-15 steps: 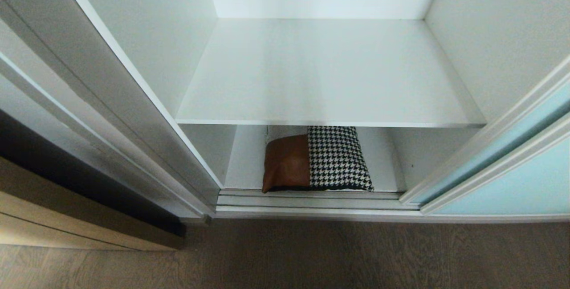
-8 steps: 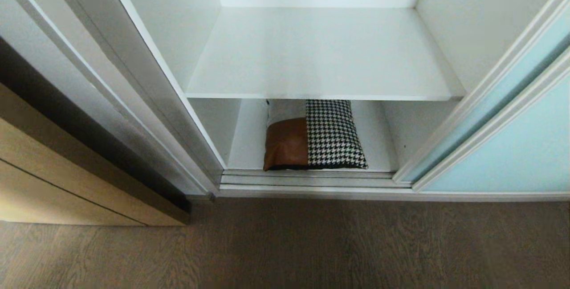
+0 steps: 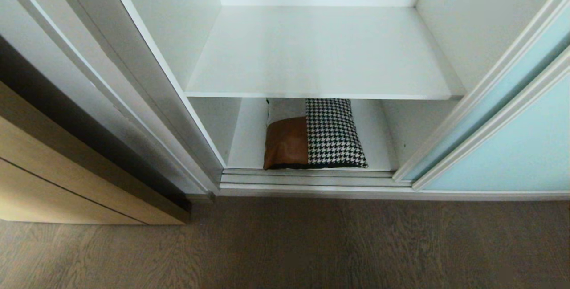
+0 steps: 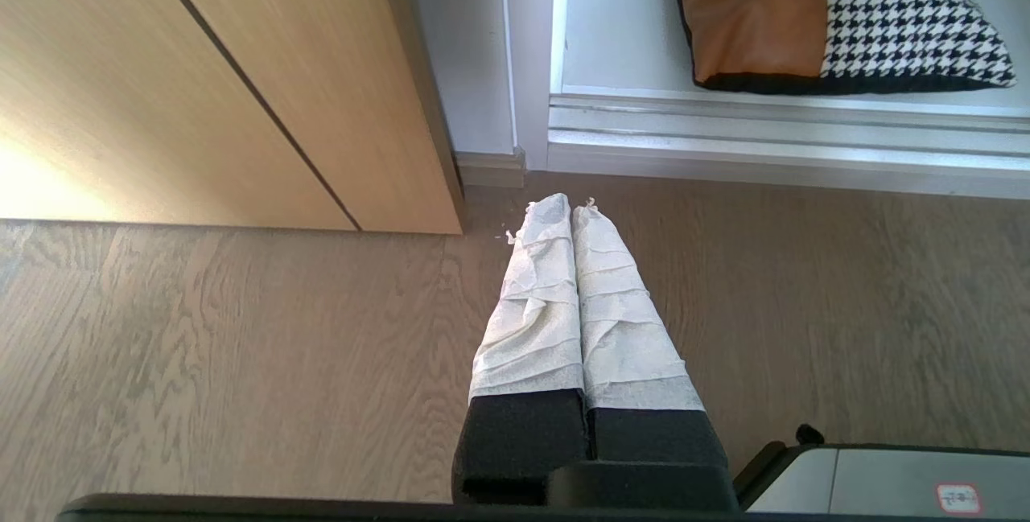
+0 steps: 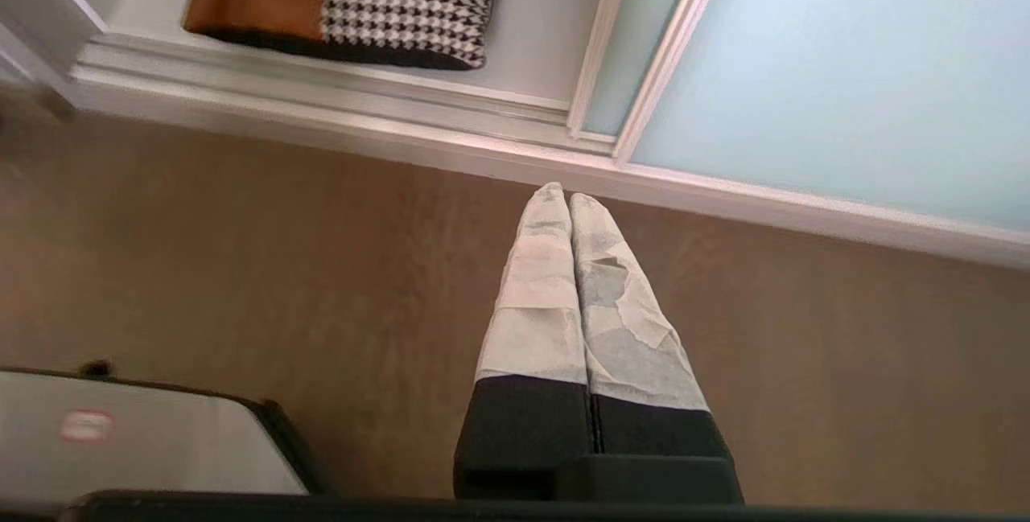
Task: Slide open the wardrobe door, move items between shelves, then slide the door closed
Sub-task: Close the door
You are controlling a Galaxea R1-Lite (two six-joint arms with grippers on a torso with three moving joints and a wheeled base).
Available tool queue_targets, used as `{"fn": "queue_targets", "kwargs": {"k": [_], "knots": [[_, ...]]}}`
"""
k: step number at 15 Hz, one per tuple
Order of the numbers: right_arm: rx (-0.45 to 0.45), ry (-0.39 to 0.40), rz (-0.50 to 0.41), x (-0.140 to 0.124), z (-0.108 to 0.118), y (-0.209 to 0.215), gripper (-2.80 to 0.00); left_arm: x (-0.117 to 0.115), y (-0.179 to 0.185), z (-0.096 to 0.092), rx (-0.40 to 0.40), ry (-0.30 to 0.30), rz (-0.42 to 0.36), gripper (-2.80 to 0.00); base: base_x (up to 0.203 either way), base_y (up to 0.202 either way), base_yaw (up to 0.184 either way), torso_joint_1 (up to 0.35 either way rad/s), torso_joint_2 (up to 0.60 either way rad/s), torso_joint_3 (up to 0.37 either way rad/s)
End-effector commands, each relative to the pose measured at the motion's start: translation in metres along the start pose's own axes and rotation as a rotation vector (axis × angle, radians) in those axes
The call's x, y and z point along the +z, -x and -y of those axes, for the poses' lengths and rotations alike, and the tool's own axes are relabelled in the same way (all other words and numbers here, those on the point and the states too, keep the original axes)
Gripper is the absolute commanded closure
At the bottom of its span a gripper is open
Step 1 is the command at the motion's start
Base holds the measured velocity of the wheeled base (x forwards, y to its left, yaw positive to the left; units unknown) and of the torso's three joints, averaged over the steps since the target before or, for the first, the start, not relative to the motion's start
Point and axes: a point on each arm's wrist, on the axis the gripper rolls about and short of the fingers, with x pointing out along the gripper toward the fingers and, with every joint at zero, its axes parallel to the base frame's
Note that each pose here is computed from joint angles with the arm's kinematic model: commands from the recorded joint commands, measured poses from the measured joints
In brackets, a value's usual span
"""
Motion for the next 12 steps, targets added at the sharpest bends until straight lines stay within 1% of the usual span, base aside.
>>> {"fn": "queue_targets", "kwargs": {"k": [1, 5, 6, 7, 8, 9, 10, 12], "knots": [[-0.003, 0.010, -0.003, 0.000, 0.000, 0.000, 0.00, 0.000, 0.000, 0.000, 0.001, 0.000, -0.001, 0.00, 0.000, 0.000, 0.000, 0.000, 0.00, 0.000], [-0.004, 0.017, 0.000, 0.001, 0.000, 0.001, 0.00, 0.000, 0.000, 0.000, 0.001, 0.000, -0.001, 0.00, 0.000, 0.000, 0.000, 0.000, 0.00, 0.000], [-0.005, 0.018, 0.013, 0.006, 0.001, 0.002, 0.00, 0.000, 0.000, 0.000, 0.001, 0.000, -0.001, 0.00, 0.000, 0.000, 0.000, 0.000, 0.00, 0.000], [-0.003, 0.017, 0.044, 0.018, 0.001, 0.006, 0.00, 0.000, 0.000, 0.000, 0.001, 0.000, -0.001, 0.00, 0.000, 0.000, 0.000, 0.000, 0.00, 0.000], [-0.003, -0.002, 0.087, 0.040, 0.003, 0.012, 0.00, 0.000, 0.000, 0.000, 0.001, 0.000, -0.001, 0.00, 0.000, 0.000, 0.000, 0.000, 0.00, 0.000], [-0.001, -0.047, 0.124, 0.064, 0.005, 0.021, 0.00, 0.000, 0.000, 0.000, 0.001, 0.000, -0.001, 0.00, 0.000, 0.000, 0.000, 0.000, 0.00, 0.000], [0.001, -0.085, 0.140, 0.083, 0.006, 0.029, 0.00, 0.000, 0.000, 0.000, 0.001, 0.000, -0.001, 0.00, 0.000, 0.000, 0.000, 0.000, 0.00, 0.000], [-0.004, -0.130, 0.132, 0.121, 0.010, 0.036, 0.00, 0.000, 0.000, 0.000, 0.001, 0.000, -0.001, 0.00, 0.000, 0.000, 0.000, 0.000, 0.00, 0.000]]}}
